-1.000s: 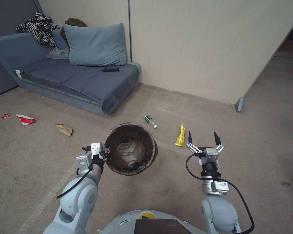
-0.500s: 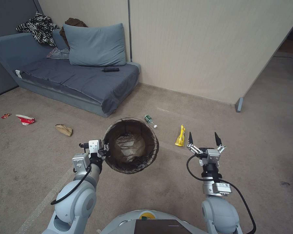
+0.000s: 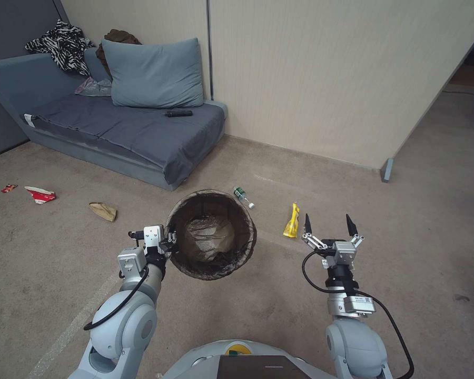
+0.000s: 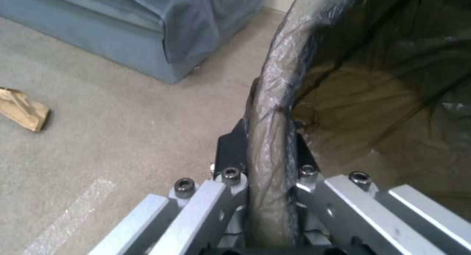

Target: Pick up the trash bin, then pick up the garbage from the floor and place it into the trash bin.

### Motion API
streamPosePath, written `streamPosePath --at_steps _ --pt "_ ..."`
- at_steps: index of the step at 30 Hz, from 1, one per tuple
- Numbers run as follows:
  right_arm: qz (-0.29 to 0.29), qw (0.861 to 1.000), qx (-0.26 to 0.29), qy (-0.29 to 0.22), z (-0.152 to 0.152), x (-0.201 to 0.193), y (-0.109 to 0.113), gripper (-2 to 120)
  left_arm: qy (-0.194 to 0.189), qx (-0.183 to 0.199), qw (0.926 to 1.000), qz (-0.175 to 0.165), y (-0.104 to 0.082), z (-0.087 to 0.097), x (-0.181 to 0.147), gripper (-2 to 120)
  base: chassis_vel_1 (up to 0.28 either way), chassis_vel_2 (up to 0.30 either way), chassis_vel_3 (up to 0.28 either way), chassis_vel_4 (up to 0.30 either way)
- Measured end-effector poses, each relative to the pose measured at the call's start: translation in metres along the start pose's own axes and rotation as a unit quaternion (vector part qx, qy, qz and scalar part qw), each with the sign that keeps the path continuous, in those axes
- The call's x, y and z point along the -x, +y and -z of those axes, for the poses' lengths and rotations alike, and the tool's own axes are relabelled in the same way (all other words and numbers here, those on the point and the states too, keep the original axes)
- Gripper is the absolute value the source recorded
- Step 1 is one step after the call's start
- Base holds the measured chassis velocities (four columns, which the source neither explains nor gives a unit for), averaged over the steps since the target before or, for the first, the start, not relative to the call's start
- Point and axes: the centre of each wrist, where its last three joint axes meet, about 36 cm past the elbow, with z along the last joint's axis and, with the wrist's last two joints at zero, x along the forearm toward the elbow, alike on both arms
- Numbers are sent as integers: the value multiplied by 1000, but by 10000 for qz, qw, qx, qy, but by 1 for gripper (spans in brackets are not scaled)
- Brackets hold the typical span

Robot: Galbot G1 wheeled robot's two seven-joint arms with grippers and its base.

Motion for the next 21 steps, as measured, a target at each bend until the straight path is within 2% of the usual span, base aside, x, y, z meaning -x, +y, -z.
streamPosePath --at_steps 8,21 --pt "-10 10000 35 10 -1 1 0 100 -3 -11 10000 3 0 0 1 4 -116 143 127 -135" --pt "42 10000 5 -49 -3 0 -1 100 -16 10 10000 52 0 -1 2 4 -239 227 226 -232"
